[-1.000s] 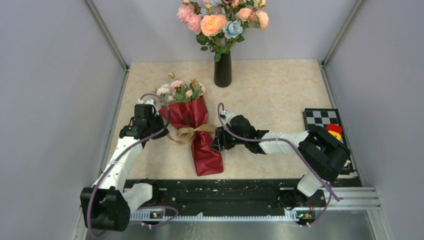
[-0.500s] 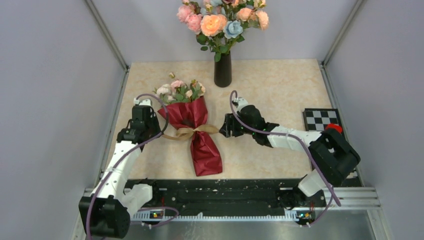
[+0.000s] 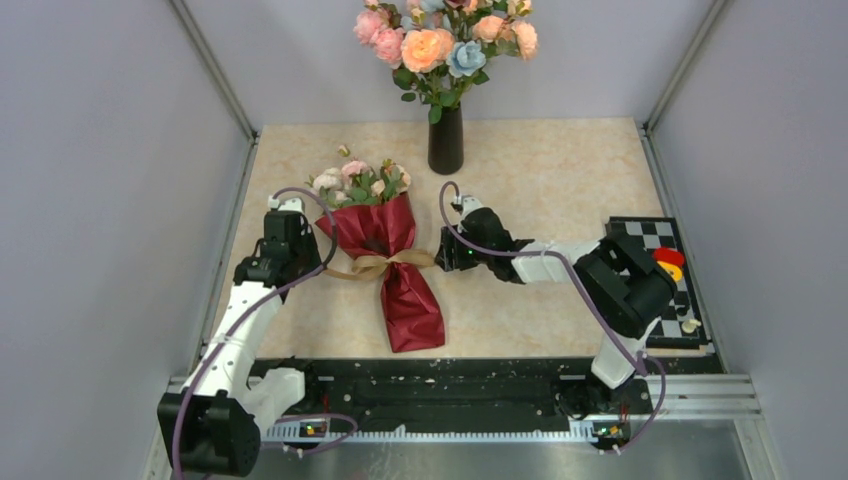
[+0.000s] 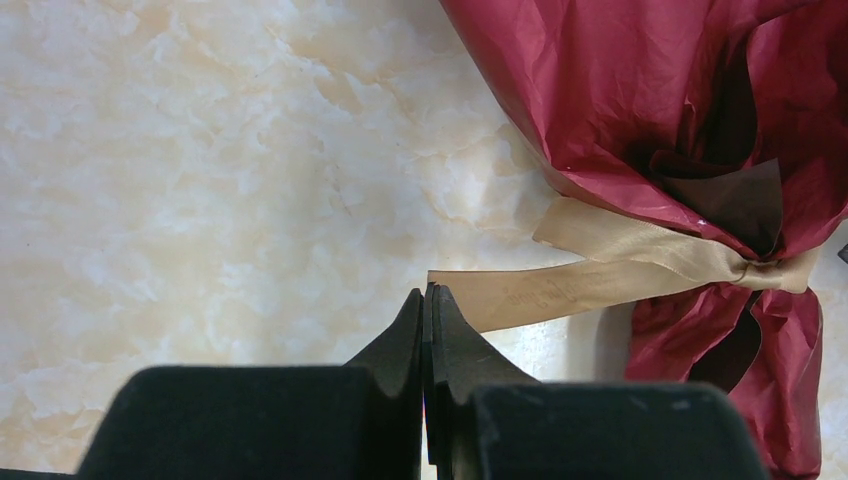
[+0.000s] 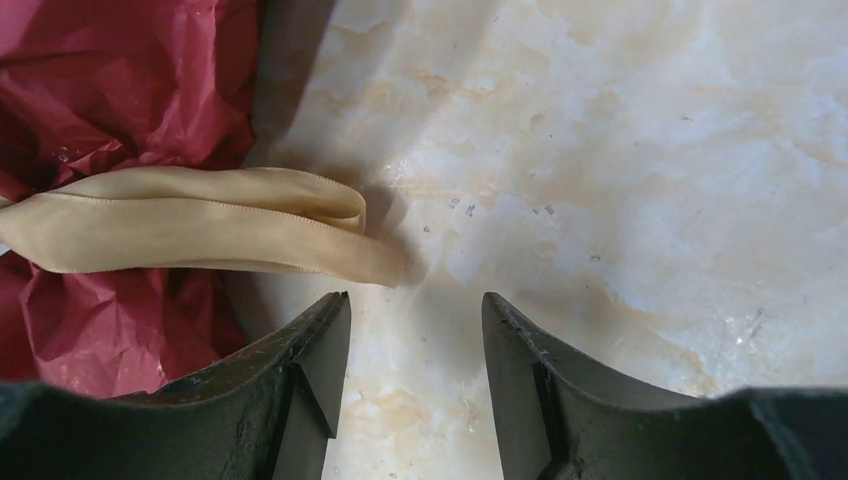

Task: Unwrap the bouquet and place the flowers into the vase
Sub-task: Untie the ribbon from the wrapping paper.

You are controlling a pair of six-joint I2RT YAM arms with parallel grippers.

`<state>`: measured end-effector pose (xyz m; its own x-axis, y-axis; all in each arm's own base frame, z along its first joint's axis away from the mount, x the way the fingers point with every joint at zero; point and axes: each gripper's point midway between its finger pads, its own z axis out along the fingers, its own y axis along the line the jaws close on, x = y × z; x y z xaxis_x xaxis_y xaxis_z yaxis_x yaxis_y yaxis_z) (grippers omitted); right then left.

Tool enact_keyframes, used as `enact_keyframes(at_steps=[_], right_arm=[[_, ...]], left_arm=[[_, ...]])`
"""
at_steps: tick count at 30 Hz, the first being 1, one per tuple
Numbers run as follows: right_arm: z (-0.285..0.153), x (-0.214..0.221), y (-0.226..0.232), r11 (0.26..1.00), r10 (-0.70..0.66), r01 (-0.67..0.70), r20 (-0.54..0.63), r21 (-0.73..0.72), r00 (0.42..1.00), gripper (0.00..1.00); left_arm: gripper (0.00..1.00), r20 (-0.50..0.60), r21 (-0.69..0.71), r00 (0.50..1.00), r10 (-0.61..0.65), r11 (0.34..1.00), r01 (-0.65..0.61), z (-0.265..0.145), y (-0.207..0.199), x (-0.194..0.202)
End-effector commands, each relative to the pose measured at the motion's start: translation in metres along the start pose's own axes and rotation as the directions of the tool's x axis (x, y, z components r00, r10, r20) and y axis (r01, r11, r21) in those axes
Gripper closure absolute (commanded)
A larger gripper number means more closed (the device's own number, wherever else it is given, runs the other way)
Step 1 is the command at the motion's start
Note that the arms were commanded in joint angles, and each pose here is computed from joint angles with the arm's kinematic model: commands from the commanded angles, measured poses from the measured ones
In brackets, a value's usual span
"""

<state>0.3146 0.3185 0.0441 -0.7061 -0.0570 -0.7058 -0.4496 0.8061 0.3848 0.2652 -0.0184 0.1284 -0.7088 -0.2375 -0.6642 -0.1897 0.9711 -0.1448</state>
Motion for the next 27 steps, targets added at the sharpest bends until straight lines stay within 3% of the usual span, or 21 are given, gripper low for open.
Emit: enact_keyframes(at_steps=[1,14,16,22,24,27], right_arm=[[0.011,-0.029,0.023,0.997,-0.017,0.023,0.080,-0.080,0.997,0.48],[0.033,-0.010,0.043,0.991,-0.082,0.085,0.033,-0.104,0.996,0.52],[0.037,-0.008,0.045,0.991,-0.081,0.084,0.024,-0.108,0.996,0.58],[0.032,-0.018,0.053,0.989,-0.087,0.091,0.040,-0.120,0.995,0.93],[0.023,-0.027,0.060,0.986,-0.090,0.098,0.059,-0.134,0.994,1.00],[0.005,-0.045,0.072,0.981,-0.101,0.117,0.104,-0.156,0.989,1.00]], left_arm=[[1.00,0.032,0.003,0.999,0.004,1.000,-0.004,-0.002,-0.001,-0.012],[1.00,0.020,0.007,1.000,0.005,1.000,-0.006,0.001,-0.002,-0.011],[1.00,0.018,0.009,1.000,0.005,1.000,-0.005,0.001,-0.002,-0.011],[1.00,0.016,0.011,1.000,0.005,1.000,-0.005,0.001,-0.002,-0.010],[1.00,0.017,0.012,1.000,0.003,1.000,-0.004,0.001,-0.002,-0.011],[1.00,0.015,0.015,1.000,0.004,1.000,-0.004,0.001,-0.003,-0.010]])
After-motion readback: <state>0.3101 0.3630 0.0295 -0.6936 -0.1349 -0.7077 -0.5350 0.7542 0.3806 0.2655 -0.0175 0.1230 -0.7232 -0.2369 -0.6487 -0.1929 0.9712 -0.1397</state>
